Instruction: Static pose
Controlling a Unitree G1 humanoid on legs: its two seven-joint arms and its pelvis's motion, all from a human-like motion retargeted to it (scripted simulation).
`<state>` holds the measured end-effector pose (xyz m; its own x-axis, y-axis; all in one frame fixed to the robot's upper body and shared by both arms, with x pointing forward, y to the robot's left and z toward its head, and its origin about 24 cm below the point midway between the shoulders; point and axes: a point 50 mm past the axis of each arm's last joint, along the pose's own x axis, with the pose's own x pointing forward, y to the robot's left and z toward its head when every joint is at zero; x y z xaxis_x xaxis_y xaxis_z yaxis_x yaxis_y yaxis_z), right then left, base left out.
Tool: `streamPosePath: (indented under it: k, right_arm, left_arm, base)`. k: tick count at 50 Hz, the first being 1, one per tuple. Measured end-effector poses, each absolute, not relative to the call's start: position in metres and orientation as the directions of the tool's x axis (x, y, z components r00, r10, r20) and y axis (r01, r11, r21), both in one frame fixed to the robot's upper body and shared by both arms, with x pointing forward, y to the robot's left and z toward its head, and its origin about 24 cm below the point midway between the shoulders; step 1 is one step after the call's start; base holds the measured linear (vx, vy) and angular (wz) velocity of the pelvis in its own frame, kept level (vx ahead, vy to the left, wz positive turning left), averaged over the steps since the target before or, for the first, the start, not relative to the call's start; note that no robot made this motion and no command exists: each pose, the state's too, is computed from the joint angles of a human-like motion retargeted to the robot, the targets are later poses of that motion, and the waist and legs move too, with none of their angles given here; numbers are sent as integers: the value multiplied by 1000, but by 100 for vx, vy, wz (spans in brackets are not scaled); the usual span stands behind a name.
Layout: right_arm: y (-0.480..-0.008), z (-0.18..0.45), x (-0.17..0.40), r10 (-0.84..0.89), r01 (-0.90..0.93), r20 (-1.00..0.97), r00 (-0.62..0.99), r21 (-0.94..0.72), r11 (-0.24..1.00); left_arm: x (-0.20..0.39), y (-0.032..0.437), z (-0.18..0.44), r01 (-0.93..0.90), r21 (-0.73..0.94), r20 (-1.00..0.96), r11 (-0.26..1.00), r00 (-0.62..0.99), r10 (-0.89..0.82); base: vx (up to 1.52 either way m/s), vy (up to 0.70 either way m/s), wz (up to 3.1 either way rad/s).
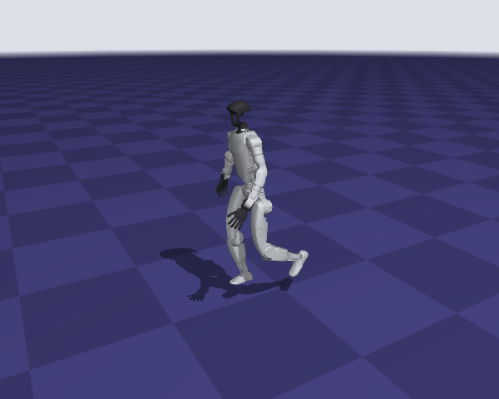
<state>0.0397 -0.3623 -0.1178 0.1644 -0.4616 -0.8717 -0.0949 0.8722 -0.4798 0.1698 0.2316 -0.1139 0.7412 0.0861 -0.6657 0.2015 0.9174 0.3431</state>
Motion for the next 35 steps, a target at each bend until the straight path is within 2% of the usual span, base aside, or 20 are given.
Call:
streamPosePath:
  k: [13,22,35]
  right_arm:
    - [-377,-97,97,-517,-31,-794,319,-554,832]
    - [-351,-98,141,-448,-67,-770,455,-531,845]
    - [-307,-101,183,-290,-227,-760,581,-494,839]
  left_arm:
    - [131,272,-122,90,361,-750,928,620,231]
    - [78,297,-135,-17,370,-827,929,450,338]
    - [14,304,-144,-143,369,-886,918,244,394]
  base:
    - [24,8,-41]
    - [23,15,-39]
    - [32,18,-4]
